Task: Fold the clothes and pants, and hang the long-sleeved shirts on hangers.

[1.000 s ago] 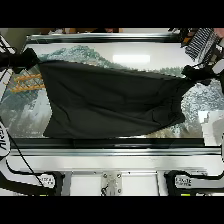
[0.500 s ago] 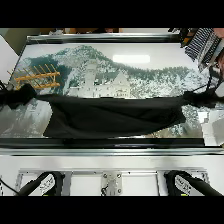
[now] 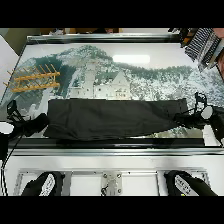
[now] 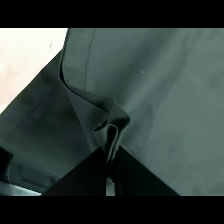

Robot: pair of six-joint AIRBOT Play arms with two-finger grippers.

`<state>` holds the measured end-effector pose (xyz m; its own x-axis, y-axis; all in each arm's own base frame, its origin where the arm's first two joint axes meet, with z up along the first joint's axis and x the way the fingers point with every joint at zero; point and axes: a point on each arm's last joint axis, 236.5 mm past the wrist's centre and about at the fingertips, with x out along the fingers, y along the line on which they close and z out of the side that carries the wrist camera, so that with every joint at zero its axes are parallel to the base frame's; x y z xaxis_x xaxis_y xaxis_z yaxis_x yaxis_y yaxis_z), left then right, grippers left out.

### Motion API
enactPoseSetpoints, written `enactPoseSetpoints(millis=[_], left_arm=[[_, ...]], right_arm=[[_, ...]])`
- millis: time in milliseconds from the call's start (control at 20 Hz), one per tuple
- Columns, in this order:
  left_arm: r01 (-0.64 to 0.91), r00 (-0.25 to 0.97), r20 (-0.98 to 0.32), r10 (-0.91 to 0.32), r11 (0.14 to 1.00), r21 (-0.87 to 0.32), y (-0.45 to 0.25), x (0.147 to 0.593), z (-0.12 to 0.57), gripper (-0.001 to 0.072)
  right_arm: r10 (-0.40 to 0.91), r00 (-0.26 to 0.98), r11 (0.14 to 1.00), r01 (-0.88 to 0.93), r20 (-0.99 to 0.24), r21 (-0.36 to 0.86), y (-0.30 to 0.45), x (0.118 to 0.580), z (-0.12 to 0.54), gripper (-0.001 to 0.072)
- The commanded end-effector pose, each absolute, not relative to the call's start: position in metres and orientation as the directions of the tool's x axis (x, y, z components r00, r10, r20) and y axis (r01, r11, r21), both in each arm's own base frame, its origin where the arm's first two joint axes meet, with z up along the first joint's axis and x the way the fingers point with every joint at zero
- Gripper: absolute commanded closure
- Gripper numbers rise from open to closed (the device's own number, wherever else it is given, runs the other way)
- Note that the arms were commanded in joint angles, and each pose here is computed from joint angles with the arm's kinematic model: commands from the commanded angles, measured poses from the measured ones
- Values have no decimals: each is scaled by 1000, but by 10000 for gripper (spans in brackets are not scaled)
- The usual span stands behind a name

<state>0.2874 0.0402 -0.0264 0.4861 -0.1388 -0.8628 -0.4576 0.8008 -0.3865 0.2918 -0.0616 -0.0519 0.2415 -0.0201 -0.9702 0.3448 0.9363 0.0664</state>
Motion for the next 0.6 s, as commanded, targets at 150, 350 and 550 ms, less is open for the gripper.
enactPoseSetpoints(millis=[150,350,550], left_arm=[[-458,503,-855,-122,801,-384,40,283,-30,698],[-432,492,-866,-85,840,-328,51,284,-13,697],[-391,492,-869,-38,883,-260,64,289,31,199]], right_arm=[[-19,240,936,346,-971,67,-61,289,-56,685],[-23,261,936,345,-965,71,-62,295,-48,613],[-56,387,934,347,-920,89,-74,326,15,53]])
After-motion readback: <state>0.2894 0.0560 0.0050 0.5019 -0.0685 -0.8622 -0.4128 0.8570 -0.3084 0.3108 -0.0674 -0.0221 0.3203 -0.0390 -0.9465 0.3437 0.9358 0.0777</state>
